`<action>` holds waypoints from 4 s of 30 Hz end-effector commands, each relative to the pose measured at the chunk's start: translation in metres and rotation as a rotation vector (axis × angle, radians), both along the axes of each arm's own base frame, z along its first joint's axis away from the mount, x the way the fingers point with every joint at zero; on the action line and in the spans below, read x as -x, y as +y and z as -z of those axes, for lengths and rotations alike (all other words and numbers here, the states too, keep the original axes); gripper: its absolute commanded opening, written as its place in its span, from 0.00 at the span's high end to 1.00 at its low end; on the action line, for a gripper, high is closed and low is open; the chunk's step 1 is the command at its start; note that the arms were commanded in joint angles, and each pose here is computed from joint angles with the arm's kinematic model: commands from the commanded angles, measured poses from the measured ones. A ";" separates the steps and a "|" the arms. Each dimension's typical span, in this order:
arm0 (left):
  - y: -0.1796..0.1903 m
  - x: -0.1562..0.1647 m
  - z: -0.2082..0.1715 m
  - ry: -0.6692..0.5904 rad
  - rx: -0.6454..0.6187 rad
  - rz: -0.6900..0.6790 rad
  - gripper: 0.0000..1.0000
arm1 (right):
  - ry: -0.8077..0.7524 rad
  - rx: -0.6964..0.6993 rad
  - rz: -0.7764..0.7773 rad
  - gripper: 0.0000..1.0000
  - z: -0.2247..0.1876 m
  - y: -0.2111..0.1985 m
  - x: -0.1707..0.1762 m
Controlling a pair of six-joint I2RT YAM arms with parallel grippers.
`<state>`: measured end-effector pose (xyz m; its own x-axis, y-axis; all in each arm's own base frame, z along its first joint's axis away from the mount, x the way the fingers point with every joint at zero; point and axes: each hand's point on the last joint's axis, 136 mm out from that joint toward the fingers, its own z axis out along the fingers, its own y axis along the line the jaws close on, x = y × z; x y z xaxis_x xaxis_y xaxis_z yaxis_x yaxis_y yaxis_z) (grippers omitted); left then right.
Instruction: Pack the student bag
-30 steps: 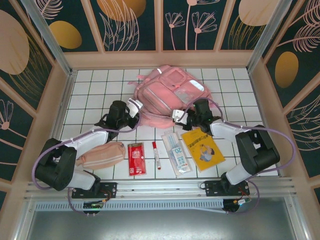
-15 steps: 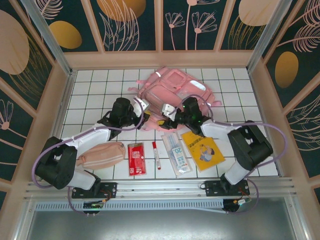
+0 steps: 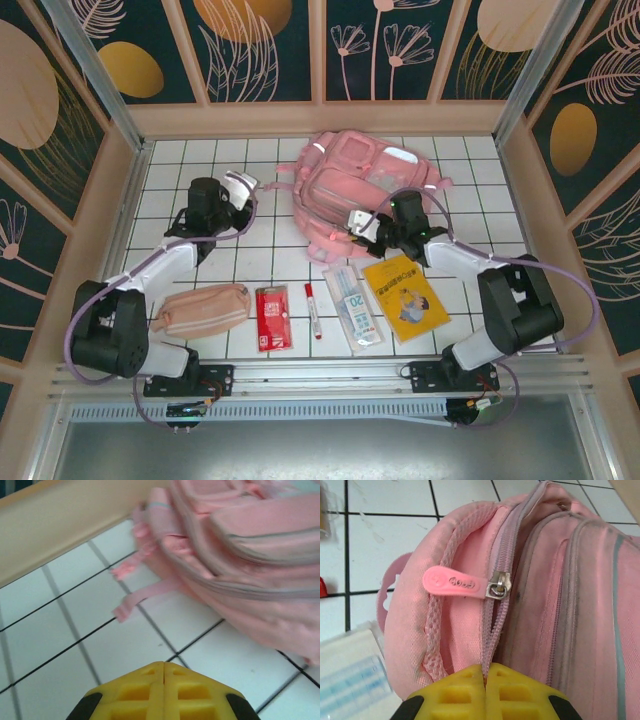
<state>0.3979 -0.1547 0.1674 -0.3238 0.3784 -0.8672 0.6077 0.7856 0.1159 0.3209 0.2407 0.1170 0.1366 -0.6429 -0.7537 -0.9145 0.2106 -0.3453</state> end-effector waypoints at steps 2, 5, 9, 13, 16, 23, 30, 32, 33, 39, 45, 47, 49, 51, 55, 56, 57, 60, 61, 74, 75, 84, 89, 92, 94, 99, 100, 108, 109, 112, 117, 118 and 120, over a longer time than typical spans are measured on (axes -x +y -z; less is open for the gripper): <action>-0.070 0.044 -0.022 0.058 0.186 0.418 0.87 | -0.055 -0.080 -0.075 1.00 -0.025 0.017 0.016; -0.112 0.069 -0.027 0.073 0.220 0.509 0.67 | -0.074 -0.105 -0.086 1.00 -0.032 0.025 0.015; -0.147 0.092 -0.023 0.151 0.322 0.588 0.62 | -0.065 -0.117 -0.107 1.00 -0.033 0.031 0.013; -0.153 0.089 -0.006 0.207 0.313 0.536 0.58 | -0.053 -0.110 -0.127 1.00 -0.030 0.036 0.015; -0.154 0.085 0.003 0.278 0.346 0.491 0.51 | -0.037 -0.104 -0.137 1.00 -0.028 0.038 0.017; -0.167 0.095 0.021 0.377 0.328 0.487 0.52 | -0.022 -0.102 -0.133 1.00 -0.024 0.041 0.019; -0.155 0.082 0.045 0.353 0.213 0.310 0.62 | -0.026 -0.112 -0.119 1.00 -0.025 0.042 0.017; -0.149 0.071 0.053 0.343 0.165 0.247 0.64 | -0.033 -0.113 -0.124 1.00 -0.027 0.043 0.019; -0.150 0.068 0.053 0.344 0.162 0.237 0.68 | -0.040 -0.113 -0.127 1.00 -0.029 0.045 0.020; -0.161 0.061 0.048 0.372 0.261 0.220 0.62 | -0.073 -0.122 -0.114 1.00 -0.038 0.050 0.018; -0.152 0.058 0.063 0.410 0.262 0.138 1.00 | -0.096 -0.139 -0.116 1.00 -0.045 0.057 0.021; -0.152 0.062 0.060 0.397 0.244 0.170 1.00 | -0.095 -0.111 -0.107 1.00 -0.037 0.053 0.021; -0.155 0.070 0.051 0.382 0.244 0.239 1.00 | -0.095 -0.049 -0.104 1.00 -0.024 0.046 0.020; -0.153 0.075 0.043 0.366 0.232 0.288 1.00 | -0.098 0.019 -0.111 1.00 -0.013 0.039 0.020; -0.111 0.054 0.043 0.338 0.202 0.201 1.00 | -0.102 0.129 -0.096 1.00 0.003 0.010 0.013; -0.099 0.049 0.042 0.327 0.209 0.187 1.00 | -0.102 0.146 -0.089 1.00 0.005 0.004 0.012; -0.089 0.044 0.040 0.310 0.210 0.183 1.00 | -0.100 0.156 -0.087 1.00 0.007 0.000 0.012; -0.078 0.041 0.030 0.207 0.142 0.216 1.00 | -0.105 0.134 -0.052 1.00 0.003 -0.008 0.006; -0.079 0.042 0.026 0.185 0.141 0.240 1.00 | -0.102 0.104 -0.044 0.97 -0.003 -0.005 0.006; -0.135 0.080 -0.009 0.178 0.334 0.456 1.00 | 0.162 -0.331 0.002 0.40 -0.046 0.089 0.010; -0.135 0.080 -0.012 0.171 0.344 0.449 1.00 | 0.182 -0.317 -0.025 0.42 -0.040 0.091 0.014; -0.083 0.043 0.005 0.177 0.250 0.264 1.00 | 0.175 0.035 -0.114 1.00 -0.004 0.051 0.024; -0.052 0.010 0.019 0.106 0.102 0.163 1.00 | 0.011 0.017 -0.135 1.00 -0.051 0.026 0.018; -0.039 -0.014 0.026 0.095 0.061 0.110 1.00 | -0.081 0.096 -0.153 1.00 -0.061 0.016 0.017; -0.034 -0.028 0.035 0.096 0.032 0.082 1.00 | -0.132 0.125 -0.155 1.00 -0.067 0.011 0.017; -0.031 -0.058 0.066 0.161 -0.010 0.031 1.00 | -0.260 0.115 -0.189 1.00 -0.090 0.007 0.028; -0.032 -0.063 0.069 0.172 -0.013 0.033 1.00 | -0.274 0.122 -0.202 1.00 -0.092 0.006 0.031; 0.006 -0.101 0.102 0.233 -0.157 -0.216 0.94 | -0.379 0.109 -0.225 1.00 -0.111 0.001 0.038; 0.007 -0.100 0.107 0.243 -0.169 -0.214 0.91 | -0.378 0.099 -0.224 1.00 -0.110 0.002 0.038; 0.010 -0.096 0.098 0.205 -0.157 -0.221 0.87 | -0.376 0.042 -0.167 0.92 -0.111 0.005 0.031; -0.032 -0.053 0.034 0.047 -0.035 0.099 0.55 | -0.250 -0.138 0.104 0.46 -0.121 -0.005 0.007; -0.039 -0.043 0.020 0.018 -0.017 0.160 0.53 | -0.215 -0.193 0.187 0.45 -0.126 -0.012 0.001; -0.050 -0.026 0.001 -0.013 0.006 0.267 0.52 | -0.141 -0.278 0.376 0.44 -0.135 -0.030 -0.013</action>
